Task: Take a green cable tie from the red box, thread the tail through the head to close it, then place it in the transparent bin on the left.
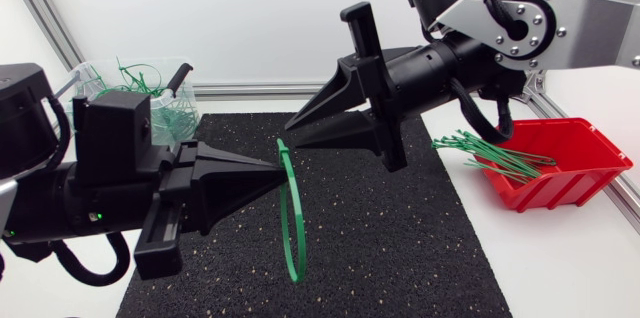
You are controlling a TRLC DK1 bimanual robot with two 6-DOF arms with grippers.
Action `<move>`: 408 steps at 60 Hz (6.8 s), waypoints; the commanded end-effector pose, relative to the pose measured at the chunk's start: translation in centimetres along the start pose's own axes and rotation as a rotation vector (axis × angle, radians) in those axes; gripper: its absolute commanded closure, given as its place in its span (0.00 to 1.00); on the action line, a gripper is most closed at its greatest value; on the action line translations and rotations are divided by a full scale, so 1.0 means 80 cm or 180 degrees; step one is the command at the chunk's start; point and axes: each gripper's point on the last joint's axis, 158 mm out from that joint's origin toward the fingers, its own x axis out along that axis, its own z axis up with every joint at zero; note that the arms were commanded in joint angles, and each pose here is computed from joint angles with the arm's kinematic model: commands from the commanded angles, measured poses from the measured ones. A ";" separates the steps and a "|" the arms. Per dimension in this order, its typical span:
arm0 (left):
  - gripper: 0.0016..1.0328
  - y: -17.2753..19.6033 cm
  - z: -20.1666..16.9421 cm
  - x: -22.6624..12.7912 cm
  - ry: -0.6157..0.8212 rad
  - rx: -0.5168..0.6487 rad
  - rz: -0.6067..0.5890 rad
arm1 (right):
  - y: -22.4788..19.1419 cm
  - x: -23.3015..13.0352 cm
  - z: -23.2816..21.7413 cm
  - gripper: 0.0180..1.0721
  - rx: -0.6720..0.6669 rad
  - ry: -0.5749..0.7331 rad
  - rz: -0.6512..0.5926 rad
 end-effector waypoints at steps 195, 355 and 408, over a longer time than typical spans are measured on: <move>0.97 0.324 0.120 -0.215 -0.0238 0.0415 0.3381 | -0.114 -0.211 0.161 0.37 -0.1614 -0.3047 -0.3050; 0.04 0.307 0.004 -0.312 0.0044 0.0312 0.4335 | -0.212 -0.358 0.004 0.38 -0.2837 -0.4895 -0.3405; 0.04 0.236 -0.089 -0.290 -0.0358 0.0300 0.4118 | -0.249 -0.347 0.014 0.38 -0.3136 -0.5189 -0.3150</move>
